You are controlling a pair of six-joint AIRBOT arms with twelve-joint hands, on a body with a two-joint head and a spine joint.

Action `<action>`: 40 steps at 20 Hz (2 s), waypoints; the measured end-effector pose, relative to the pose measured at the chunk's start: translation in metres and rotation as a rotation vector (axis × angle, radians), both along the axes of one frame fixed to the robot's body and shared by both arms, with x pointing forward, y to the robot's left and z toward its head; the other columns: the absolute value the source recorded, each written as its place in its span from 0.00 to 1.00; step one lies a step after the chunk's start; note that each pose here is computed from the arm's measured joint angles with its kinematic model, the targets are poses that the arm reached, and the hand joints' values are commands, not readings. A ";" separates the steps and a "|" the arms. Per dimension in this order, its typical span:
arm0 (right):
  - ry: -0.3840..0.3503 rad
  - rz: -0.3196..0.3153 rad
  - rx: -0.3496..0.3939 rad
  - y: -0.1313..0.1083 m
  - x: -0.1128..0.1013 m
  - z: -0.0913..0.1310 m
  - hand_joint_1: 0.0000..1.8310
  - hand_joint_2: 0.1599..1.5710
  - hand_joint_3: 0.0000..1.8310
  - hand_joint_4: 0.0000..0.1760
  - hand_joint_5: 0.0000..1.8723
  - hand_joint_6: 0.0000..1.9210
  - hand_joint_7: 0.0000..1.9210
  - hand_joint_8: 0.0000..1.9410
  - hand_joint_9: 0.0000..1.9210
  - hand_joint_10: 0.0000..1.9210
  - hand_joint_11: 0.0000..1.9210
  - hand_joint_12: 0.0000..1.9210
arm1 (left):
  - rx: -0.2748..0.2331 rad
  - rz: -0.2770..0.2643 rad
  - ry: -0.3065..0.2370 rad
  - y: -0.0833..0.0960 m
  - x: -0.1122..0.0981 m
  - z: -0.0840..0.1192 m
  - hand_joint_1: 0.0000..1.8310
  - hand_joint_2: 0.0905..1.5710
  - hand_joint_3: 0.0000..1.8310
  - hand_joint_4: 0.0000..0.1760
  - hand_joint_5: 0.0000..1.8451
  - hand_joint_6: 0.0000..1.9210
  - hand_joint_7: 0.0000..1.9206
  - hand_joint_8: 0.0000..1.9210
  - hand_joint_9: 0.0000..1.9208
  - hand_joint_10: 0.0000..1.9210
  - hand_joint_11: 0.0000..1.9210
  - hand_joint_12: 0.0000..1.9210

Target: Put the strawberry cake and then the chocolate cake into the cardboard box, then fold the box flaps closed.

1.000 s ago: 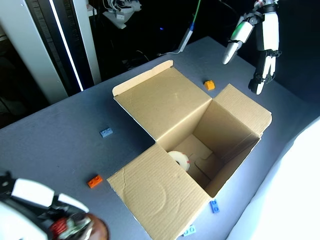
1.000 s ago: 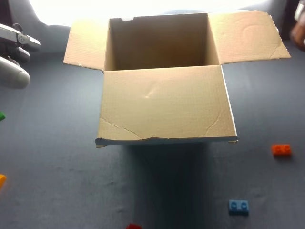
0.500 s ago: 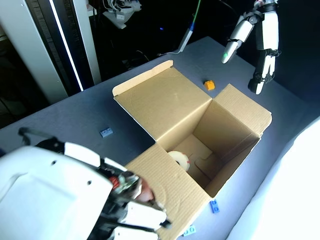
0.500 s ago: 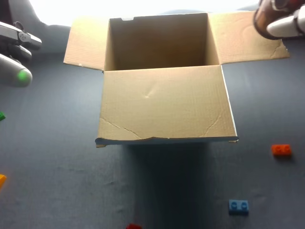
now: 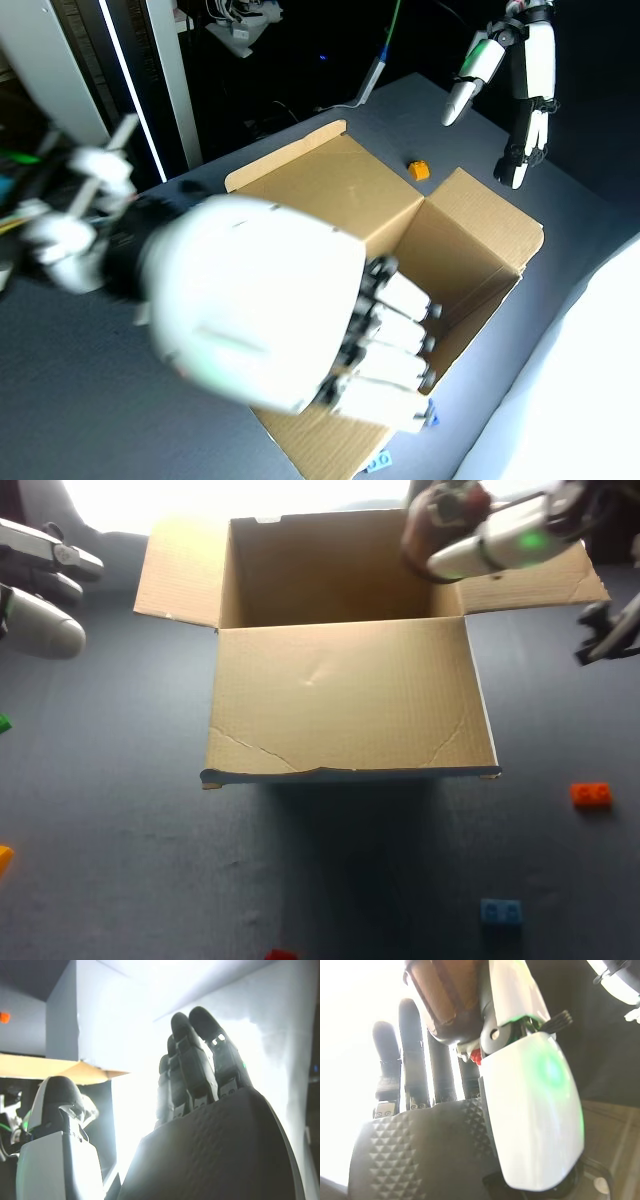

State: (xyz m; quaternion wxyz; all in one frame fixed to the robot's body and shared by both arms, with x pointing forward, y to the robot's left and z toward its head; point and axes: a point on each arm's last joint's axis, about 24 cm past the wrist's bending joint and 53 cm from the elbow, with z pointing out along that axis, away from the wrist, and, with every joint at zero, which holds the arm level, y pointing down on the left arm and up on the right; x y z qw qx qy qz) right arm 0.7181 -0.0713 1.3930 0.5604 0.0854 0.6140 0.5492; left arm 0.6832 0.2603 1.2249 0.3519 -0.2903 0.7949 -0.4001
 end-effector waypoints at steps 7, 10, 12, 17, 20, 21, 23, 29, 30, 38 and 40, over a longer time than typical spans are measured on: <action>-0.025 -0.021 -0.027 0.013 0.025 0.003 0.63 0.76 0.00 0.12 0.42 0.69 0.37 0.72 0.22 0.73 0.05 0.95 | -0.011 0.002 -0.006 -0.001 0.001 0.004 0.38 0.65 0.00 0.22 0.10 0.00 0.17 0.00 0.25 0.00 0.04 0.62; -0.047 0.009 -0.061 0.033 0.020 0.002 0.62 0.77 0.00 0.18 0.40 0.71 0.38 0.72 0.23 0.73 0.06 0.95 | -0.022 -0.005 -0.008 -0.007 0.000 0.005 0.39 0.64 0.00 0.27 0.10 0.00 0.17 0.00 0.25 0.00 0.05 0.61; -0.042 0.024 -0.071 0.045 0.021 -0.002 0.62 0.76 0.00 0.12 0.42 0.67 0.37 0.74 0.22 0.73 0.05 0.94 | -0.014 -0.003 -0.009 -0.005 0.000 0.005 0.37 0.65 0.00 0.25 0.10 0.00 0.17 0.00 0.25 0.00 0.05 0.61; -0.042 0.019 -0.110 0.050 0.027 -0.015 0.55 0.70 0.00 0.00 0.21 0.33 0.25 0.36 0.19 0.61 0.03 0.88 | -0.017 -0.001 -0.010 -0.005 0.001 0.005 0.37 0.65 0.00 0.25 0.11 0.00 0.18 0.00 0.25 0.00 0.05 0.61; -0.055 0.023 -0.129 0.056 0.027 -0.017 0.54 0.69 0.00 0.00 0.25 0.21 0.32 0.17 0.23 0.49 0.04 0.86 | -0.017 -0.003 -0.011 -0.005 0.000 0.005 0.36 0.65 0.00 0.25 0.10 0.00 0.18 0.00 0.25 0.00 0.04 0.61; -0.059 0.027 -0.125 0.059 0.026 -0.017 0.51 0.68 0.00 0.00 0.23 0.12 0.32 0.06 0.24 0.38 0.03 0.81 | -0.020 -0.007 -0.011 -0.008 0.000 0.006 0.36 0.65 0.00 0.23 0.10 0.00 0.17 0.00 0.25 0.00 0.04 0.61; -0.060 0.036 -0.125 0.064 0.024 -0.016 0.49 0.67 0.00 0.00 0.21 0.09 0.30 0.03 0.23 0.35 0.01 0.81 | -0.033 0.000 -0.004 -0.008 0.000 0.006 0.36 0.65 0.00 0.23 0.10 0.00 0.17 0.00 0.25 0.00 0.04 0.61; -0.069 0.030 -0.121 0.062 0.025 -0.014 0.31 0.54 0.00 0.00 0.02 0.00 0.09 0.00 0.13 0.03 0.00 0.51 | -0.081 0.013 0.021 -0.013 -0.002 0.007 0.36 0.66 0.00 0.27 0.10 0.00 0.17 0.00 0.26 0.00 0.05 0.61; -0.069 0.031 -0.122 0.063 0.024 -0.014 0.31 0.54 0.00 0.00 0.02 0.00 0.09 0.00 0.13 0.03 0.00 0.51 | -0.083 0.012 0.024 -0.014 -0.003 0.006 0.36 0.66 0.00 0.27 0.10 0.00 0.17 0.00 0.26 0.00 0.05 0.61; -0.074 0.009 -0.145 0.037 0.018 -0.015 0.32 0.53 0.00 0.00 0.03 0.00 0.09 0.00 0.12 0.02 0.00 0.46 | -0.108 -0.028 0.084 -0.038 -0.014 -0.007 0.36 0.66 0.00 0.24 0.10 0.00 0.18 0.00 0.26 0.00 0.05 0.61; -0.081 0.001 -0.144 0.024 0.010 -0.012 0.32 0.55 0.00 0.00 0.05 0.01 0.11 0.01 0.13 0.02 0.00 0.48 | -0.123 -0.043 0.132 -0.048 -0.022 -0.021 0.36 0.66 0.00 0.25 0.10 0.00 0.18 0.00 0.26 0.00 0.04 0.61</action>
